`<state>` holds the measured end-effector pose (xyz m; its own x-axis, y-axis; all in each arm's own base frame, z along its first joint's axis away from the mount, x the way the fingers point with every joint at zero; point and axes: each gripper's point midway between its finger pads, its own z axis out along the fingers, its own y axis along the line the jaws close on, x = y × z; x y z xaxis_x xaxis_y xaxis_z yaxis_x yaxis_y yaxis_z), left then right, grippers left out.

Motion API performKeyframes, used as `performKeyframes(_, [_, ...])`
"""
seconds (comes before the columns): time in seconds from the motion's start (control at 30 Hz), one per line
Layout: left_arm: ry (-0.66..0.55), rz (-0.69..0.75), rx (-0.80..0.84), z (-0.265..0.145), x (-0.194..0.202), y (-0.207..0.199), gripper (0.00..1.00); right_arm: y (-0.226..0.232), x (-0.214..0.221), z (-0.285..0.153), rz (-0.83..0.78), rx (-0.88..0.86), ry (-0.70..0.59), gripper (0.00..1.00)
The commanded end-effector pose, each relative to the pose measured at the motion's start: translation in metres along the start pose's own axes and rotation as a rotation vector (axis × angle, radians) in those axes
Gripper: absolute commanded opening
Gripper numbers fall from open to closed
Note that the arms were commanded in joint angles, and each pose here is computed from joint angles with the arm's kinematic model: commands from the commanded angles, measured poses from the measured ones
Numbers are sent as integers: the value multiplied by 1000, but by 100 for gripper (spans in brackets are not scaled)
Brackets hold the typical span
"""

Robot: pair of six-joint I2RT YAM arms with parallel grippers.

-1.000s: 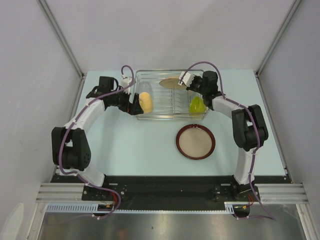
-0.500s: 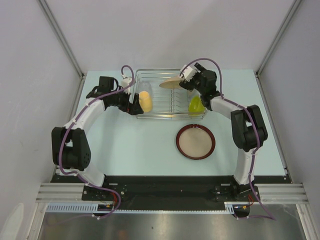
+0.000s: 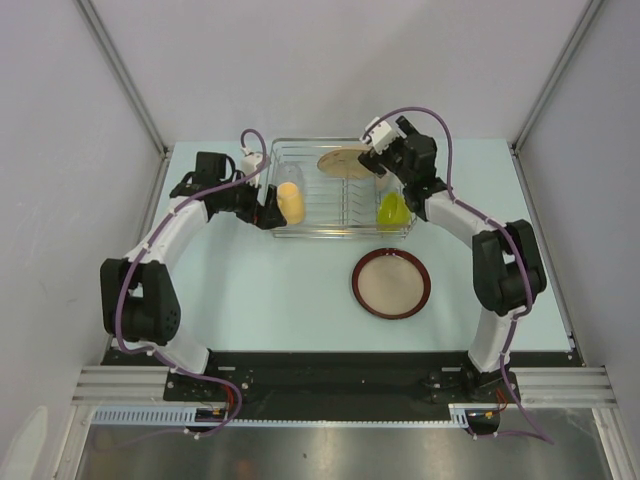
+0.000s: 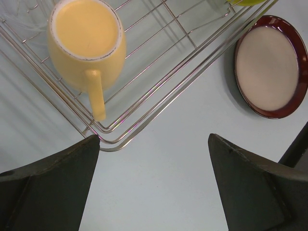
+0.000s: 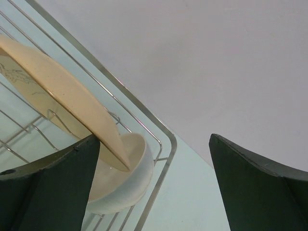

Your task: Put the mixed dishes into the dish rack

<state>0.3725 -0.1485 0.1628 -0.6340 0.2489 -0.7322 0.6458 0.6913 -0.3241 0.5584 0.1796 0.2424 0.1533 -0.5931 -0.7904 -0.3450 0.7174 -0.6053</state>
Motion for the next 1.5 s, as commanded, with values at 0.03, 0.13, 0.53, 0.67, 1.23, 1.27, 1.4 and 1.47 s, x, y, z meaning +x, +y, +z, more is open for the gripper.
performKeyframes(0.03, [-39,34,35,-10,-9,-15,100,-48,-86,-20,50,145,-209,100])
performKeyframes(0.13, [-41,34,32,-10,-9,-13,100,-32,-100,-16,41,122,-247,100])
performKeyframes(0.53, [-36,32,25,-11,-7,-10,100,-24,-82,-5,92,135,-175,100])
performKeyframes(0.67, [-41,32,32,-11,-9,-10,100,-26,-84,-8,111,127,-178,100])
performKeyframes(1.23, [-48,35,31,-12,-12,-10,100,102,-158,-69,30,-454,-345,100])
performKeyframes(1.27, [-49,36,31,-12,-12,-10,100,105,-154,-66,-8,-448,-330,100])
performKeyframes(1.4, [-48,37,29,-13,-12,-11,100,130,-130,-53,-127,-455,-249,100])
performKeyframes(1.47, [-44,34,27,-13,-10,-10,100,137,-102,-38,-196,-409,-148,100])
